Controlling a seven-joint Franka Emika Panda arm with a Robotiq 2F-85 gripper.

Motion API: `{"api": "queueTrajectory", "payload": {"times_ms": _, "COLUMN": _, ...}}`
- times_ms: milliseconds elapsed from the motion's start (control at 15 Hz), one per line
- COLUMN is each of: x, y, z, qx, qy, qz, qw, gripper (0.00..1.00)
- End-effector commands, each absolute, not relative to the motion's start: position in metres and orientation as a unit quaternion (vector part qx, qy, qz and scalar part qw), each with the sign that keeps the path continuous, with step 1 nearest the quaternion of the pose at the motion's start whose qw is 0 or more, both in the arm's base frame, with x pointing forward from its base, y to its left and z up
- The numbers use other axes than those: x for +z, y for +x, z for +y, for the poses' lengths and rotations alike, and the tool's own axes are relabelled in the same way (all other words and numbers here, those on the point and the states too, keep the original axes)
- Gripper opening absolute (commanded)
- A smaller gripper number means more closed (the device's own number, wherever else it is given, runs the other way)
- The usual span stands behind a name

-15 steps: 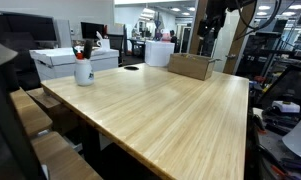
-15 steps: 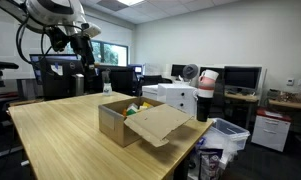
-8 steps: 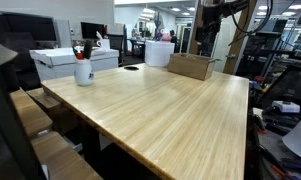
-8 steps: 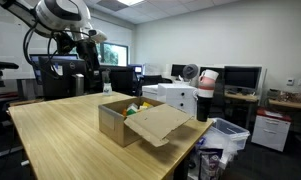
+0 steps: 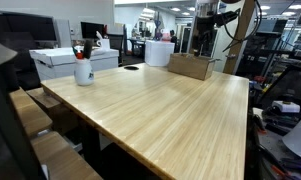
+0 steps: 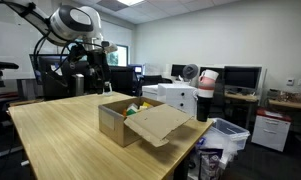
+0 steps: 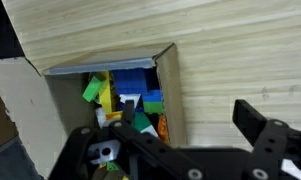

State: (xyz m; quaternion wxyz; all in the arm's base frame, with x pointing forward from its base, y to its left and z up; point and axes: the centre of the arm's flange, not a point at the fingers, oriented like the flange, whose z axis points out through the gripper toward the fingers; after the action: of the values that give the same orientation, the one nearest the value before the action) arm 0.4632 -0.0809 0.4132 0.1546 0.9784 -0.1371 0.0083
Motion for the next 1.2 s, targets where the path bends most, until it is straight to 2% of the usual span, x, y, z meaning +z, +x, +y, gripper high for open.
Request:
{"api": "queueTrajectory", "payload": {"times_ms": 0, "x": 0.408, "y": 0.474, "z": -0.090, "qx": 0.002, "qy": 0.983, "qz": -0.120, "qw": 0.139, "gripper": 1.00}}
{"api": "queueTrajectory", "payload": {"times_ms": 800, "x": 0.379, "y": 0.484, "z": -0.092, "qx": -0.032, "qy": 0.982, "qz": -0.114, "qw": 0.150, "gripper": 0.99}}
{"api": "queueTrajectory", "payload": {"times_ms": 867, "x": 0.377, "y": 0.485, "z": -0.091, "qx": -0.033, "qy": 0.981, "qz": -0.115, "qw": 0.151, "gripper": 0.74}}
{"api": "queueTrajectory", "payload": {"times_ms": 1000, "x": 0.375, "y": 0.486, "z": -0.091, "qx": -0.034, "qy": 0.981, "qz": -0.117, "qw": 0.151, "gripper": 0.71}}
{"api": "queueTrajectory", "payload": {"times_ms": 1133, "x": 0.375, "y": 0.487, "z": -0.092, "qx": -0.035, "qy": 0.981, "qz": -0.119, "qw": 0.150, "gripper": 0.58}}
